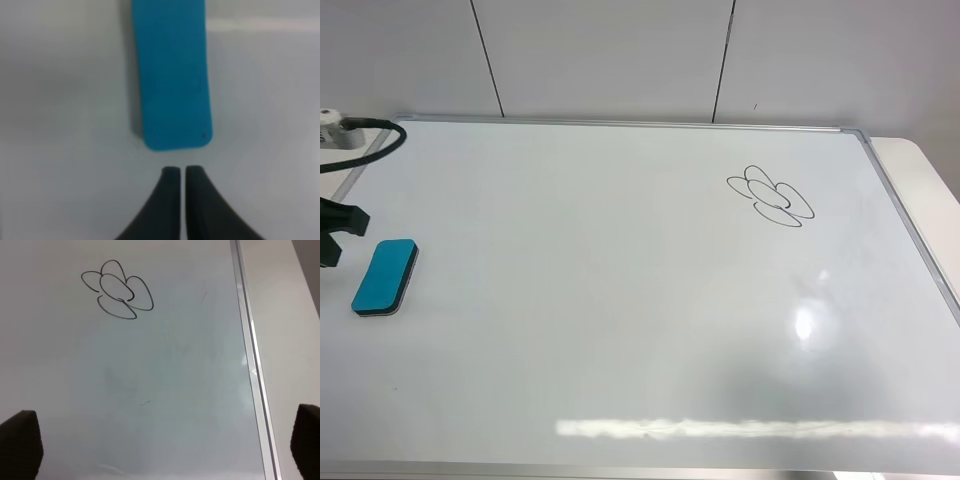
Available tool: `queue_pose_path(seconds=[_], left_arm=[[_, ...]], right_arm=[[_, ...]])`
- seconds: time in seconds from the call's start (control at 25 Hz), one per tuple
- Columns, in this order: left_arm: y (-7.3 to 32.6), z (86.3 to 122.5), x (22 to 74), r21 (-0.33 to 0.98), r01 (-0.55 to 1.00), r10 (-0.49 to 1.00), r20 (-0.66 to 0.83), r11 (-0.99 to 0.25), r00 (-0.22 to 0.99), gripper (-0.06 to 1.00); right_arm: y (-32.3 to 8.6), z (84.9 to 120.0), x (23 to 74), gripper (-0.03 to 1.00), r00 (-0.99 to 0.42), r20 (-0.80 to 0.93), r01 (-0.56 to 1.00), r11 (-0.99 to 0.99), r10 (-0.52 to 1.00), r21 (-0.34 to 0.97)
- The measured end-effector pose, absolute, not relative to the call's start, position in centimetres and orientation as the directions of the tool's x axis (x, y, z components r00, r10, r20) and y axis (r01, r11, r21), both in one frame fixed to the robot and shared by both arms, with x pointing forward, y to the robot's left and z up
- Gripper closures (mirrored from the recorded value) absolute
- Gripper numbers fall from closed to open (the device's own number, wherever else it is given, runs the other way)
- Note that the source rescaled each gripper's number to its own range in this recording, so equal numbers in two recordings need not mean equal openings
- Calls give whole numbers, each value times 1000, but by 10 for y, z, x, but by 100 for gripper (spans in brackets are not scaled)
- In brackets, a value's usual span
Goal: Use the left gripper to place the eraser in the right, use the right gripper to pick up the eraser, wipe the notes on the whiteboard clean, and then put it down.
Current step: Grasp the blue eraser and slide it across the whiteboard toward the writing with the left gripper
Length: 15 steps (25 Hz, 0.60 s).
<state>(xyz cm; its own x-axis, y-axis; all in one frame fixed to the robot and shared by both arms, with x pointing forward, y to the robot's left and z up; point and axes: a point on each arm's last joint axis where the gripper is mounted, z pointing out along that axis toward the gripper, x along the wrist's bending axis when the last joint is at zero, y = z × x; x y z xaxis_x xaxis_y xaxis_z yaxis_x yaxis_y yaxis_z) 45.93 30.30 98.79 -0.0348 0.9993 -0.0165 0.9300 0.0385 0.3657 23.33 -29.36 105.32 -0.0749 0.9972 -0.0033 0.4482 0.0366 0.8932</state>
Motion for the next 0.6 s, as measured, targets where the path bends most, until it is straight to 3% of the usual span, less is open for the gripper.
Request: queue_pose_path(seconds=[0.6], left_arm=[[297, 914, 502, 307, 951, 999, 31, -43, 35, 94]], right_arm=[[-294, 1053, 233, -3, -75, -3, 448, 37, 997, 893]])
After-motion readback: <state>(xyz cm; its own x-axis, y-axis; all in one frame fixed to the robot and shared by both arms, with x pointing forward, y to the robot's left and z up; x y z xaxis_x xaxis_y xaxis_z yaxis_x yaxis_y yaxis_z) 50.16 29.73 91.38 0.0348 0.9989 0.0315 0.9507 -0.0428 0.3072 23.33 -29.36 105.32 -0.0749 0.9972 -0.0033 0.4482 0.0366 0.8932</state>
